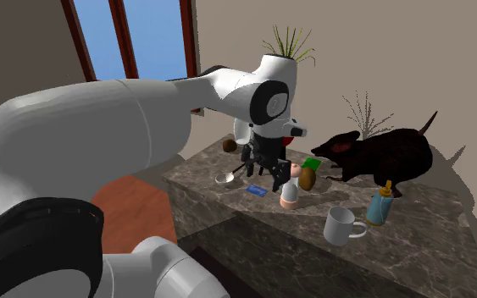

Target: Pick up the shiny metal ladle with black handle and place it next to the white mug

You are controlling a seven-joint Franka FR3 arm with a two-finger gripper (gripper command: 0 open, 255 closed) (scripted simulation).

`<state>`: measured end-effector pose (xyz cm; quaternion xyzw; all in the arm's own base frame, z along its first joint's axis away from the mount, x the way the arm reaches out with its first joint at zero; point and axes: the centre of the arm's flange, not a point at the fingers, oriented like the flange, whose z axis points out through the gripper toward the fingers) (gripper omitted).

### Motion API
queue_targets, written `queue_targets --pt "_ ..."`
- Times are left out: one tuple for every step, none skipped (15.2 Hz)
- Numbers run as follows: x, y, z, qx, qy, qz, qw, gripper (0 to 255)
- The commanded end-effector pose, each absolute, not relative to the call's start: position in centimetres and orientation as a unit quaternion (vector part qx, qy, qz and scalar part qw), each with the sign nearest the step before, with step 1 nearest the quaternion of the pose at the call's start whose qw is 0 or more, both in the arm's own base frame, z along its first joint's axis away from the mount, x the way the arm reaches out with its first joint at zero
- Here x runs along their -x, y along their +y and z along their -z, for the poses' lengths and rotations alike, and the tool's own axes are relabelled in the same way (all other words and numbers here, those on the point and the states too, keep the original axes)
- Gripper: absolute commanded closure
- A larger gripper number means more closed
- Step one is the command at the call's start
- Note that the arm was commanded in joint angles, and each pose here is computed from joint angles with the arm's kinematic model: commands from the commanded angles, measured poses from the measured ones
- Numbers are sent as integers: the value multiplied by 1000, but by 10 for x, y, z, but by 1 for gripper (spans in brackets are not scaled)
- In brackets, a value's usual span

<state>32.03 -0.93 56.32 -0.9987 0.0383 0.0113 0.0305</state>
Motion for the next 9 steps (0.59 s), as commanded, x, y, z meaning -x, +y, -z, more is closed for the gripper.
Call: queue_targets --pt "-320 -9 -563 999 38 -11 31 0" --pt "-328 -1 -557 999 36 -9 31 0" --pt "-336 7 -551 999 33 -8 32 0" --pt "-343 15 -545 999 31 -6 32 0" --pt "-351 23 -539 999 28 -4 33 0" --pt "-358 32 -533 999 25 -2 34 0" --pt "-366 40 -527 999 23 0 34 0" --pt "-373 48 -521 999 20 2 35 0" --pt "-381 57 -515 999 18 4 35 0"
